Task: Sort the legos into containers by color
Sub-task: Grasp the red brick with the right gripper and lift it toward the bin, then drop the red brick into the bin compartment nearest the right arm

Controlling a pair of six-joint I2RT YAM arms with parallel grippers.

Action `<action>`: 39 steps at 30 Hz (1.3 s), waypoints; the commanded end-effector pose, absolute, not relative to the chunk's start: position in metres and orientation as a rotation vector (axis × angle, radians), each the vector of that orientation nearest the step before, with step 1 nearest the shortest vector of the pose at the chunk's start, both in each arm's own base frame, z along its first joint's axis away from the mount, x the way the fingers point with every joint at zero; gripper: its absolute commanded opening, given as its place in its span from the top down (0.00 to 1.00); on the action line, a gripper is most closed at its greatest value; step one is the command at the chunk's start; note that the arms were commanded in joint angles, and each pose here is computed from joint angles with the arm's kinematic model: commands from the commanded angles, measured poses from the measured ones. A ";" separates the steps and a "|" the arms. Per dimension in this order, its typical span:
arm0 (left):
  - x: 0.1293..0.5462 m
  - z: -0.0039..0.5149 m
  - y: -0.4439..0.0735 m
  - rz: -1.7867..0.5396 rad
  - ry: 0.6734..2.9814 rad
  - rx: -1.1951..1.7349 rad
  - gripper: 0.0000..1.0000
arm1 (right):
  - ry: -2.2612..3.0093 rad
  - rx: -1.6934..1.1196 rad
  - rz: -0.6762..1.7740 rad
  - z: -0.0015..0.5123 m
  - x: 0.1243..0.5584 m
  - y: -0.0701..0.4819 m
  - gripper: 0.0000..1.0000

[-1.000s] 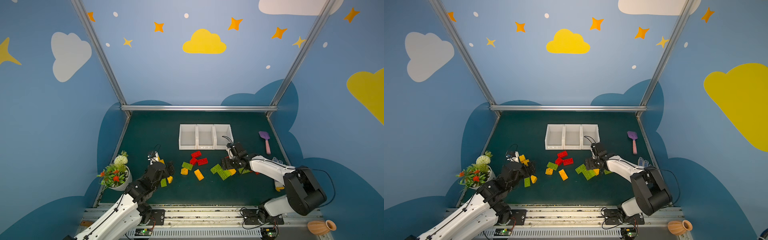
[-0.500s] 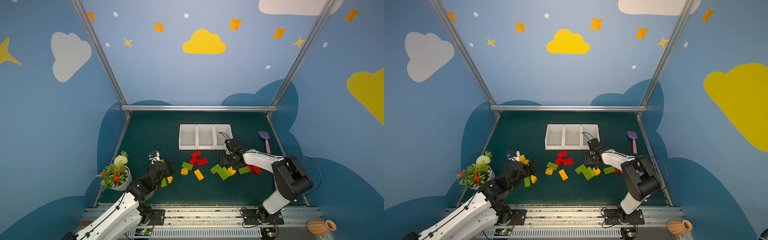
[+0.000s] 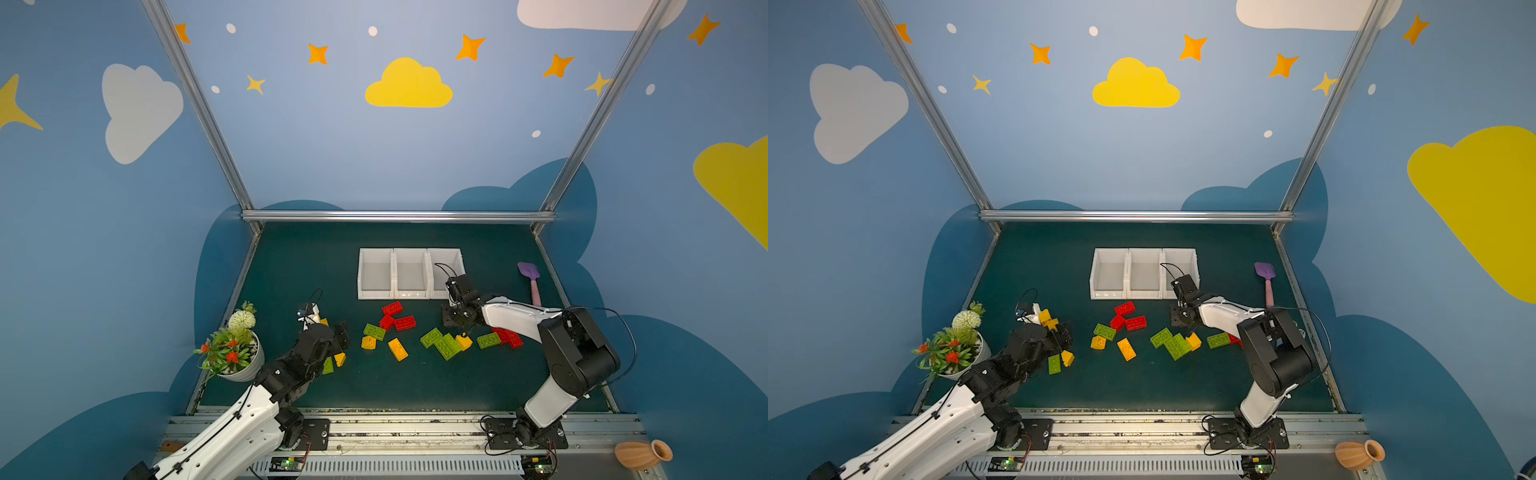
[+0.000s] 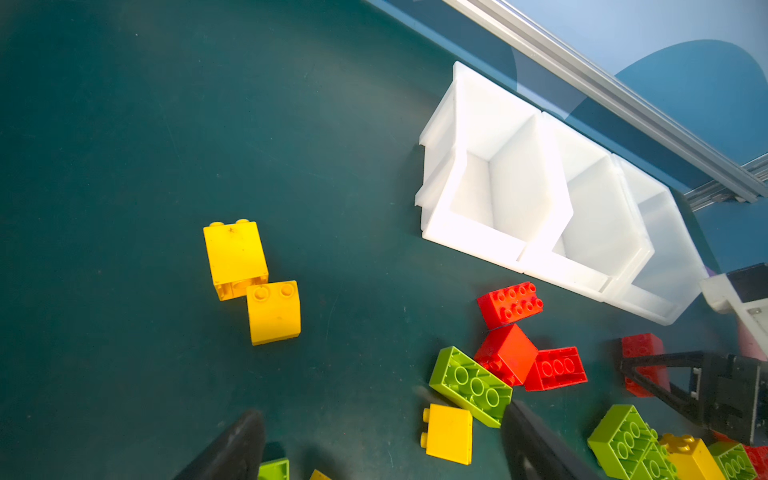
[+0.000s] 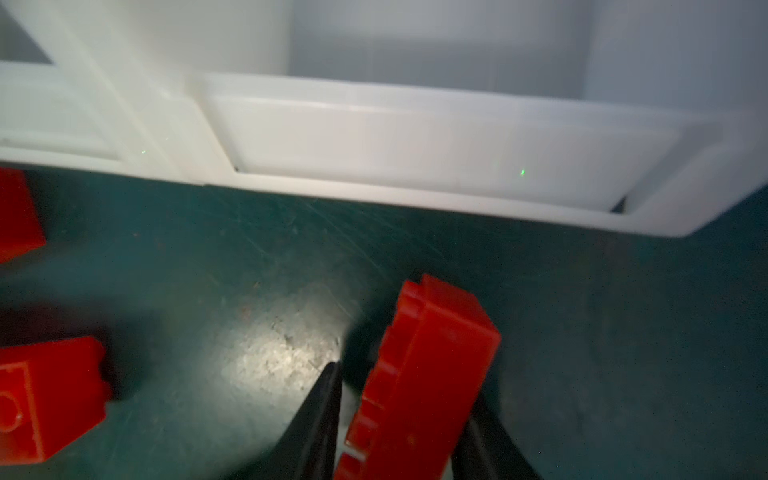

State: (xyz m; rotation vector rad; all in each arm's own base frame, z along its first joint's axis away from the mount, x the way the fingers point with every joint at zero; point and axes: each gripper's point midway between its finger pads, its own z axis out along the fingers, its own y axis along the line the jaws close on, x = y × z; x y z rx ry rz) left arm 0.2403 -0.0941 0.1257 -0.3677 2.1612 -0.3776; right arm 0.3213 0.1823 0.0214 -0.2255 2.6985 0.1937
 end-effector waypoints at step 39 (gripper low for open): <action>0.265 0.207 -0.131 -0.360 2.319 -0.168 0.00 | 2.616 -0.201 0.425 0.129 0.434 0.196 0.91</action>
